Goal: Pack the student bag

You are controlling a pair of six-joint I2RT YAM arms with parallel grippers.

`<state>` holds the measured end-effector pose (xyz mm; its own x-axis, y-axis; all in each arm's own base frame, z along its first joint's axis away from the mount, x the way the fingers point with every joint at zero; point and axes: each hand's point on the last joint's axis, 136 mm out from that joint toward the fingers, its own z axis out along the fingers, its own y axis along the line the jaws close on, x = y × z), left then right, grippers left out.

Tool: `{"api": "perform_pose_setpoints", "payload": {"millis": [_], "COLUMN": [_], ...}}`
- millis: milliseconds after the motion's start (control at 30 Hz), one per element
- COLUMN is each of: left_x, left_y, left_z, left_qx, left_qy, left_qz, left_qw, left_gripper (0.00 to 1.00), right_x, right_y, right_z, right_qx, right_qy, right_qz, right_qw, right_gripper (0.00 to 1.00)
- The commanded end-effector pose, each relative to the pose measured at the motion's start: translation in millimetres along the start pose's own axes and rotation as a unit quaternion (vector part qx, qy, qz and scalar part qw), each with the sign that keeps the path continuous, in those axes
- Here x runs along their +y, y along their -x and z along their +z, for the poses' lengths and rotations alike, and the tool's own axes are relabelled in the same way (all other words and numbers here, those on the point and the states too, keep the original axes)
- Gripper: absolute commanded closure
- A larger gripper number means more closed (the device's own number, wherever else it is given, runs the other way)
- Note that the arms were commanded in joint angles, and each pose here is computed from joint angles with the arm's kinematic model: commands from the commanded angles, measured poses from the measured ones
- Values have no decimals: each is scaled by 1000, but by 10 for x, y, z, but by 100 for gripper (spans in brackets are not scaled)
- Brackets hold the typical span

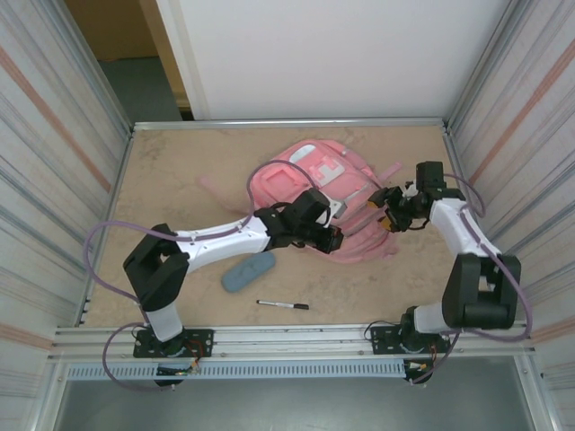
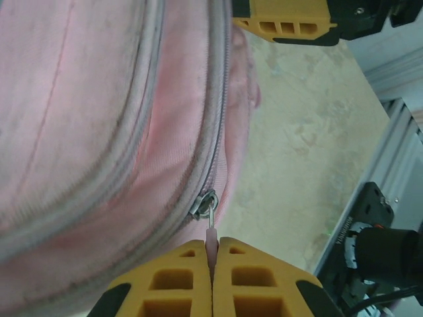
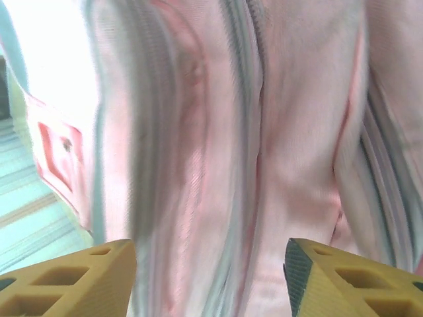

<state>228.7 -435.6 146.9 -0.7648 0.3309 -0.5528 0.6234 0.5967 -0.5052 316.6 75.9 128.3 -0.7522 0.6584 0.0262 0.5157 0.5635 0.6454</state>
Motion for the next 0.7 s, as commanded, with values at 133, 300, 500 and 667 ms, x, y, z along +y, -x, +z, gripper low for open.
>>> {"api": "perform_pose_setpoints", "payload": {"millis": [133,300,500,667], "left_x": [-153,-157,0,420], "left_y": [280,277,234,73], "left_z": [71,64,-60,-206], "left_qx": [-25,-27,-48,-49], "left_qy": [-37,-42,-18,23], "left_qz": [-2,-2,-3,-32], "left_qw": [999,999,999,998], "left_gripper": [100,100,100,100], "right_x": [-25,34,119,140], "right_y": [-585,-681,-633,-556], "right_z": [100,247,319,244], "right_qx": [37,33,40,27], "right_qy": [-15,-29,-12,-6], "right_qz": [9,-12,-12,-14], "right_qw": [999,999,999,1000], "right_gripper": [38,42,82,93]}}
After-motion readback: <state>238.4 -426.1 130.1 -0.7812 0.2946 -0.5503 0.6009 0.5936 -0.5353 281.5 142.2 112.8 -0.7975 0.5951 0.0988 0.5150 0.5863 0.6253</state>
